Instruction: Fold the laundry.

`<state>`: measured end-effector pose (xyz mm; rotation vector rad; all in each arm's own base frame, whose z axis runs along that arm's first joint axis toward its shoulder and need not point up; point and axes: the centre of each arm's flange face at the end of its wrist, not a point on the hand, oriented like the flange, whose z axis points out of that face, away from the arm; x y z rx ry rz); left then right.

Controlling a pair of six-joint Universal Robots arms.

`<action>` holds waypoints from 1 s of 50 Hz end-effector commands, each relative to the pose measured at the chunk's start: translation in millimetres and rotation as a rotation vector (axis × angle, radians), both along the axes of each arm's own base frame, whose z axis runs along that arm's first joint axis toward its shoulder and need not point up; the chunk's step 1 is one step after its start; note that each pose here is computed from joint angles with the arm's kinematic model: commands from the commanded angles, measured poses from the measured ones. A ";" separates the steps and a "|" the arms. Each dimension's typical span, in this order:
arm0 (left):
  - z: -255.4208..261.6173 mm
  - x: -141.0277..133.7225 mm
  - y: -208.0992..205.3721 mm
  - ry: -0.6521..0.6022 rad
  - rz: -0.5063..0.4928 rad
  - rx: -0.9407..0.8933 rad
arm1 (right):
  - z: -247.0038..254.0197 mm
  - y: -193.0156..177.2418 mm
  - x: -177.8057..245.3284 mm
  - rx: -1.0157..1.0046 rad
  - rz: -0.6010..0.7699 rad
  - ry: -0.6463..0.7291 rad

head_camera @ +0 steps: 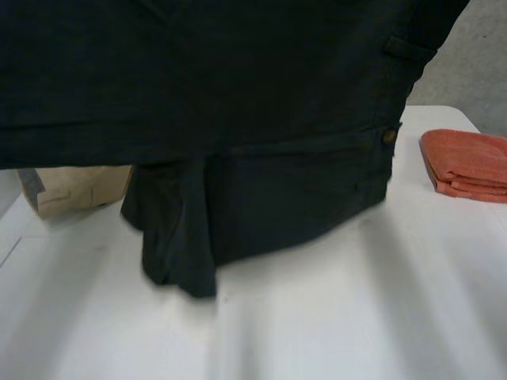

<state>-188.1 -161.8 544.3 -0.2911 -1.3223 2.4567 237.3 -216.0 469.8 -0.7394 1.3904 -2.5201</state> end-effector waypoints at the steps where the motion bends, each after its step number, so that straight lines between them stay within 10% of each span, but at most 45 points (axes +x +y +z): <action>1: -20.9 -15.1 -68.0 -0.018 0.027 0.093 | -22.2 -35.2 17.3 0.078 0.008 0.017; 16: -201.8 -83.4 -232.1 -0.214 0.020 0.358 | -167.8 -137.4 53.7 0.343 -0.086 0.091; 27: -286.7 -87.0 -306.1 -0.196 0.148 0.318 | -246.6 -201.6 76.5 0.175 -0.206 0.046; 35: -280.2 -109.8 -304.2 -0.234 0.068 0.223 | -253.0 -233.4 95.9 -0.053 -0.203 0.003; 50: -268.0 -112.9 -268.1 -0.378 0.135 0.332 | -244.9 -234.3 56.8 0.280 -0.198 0.170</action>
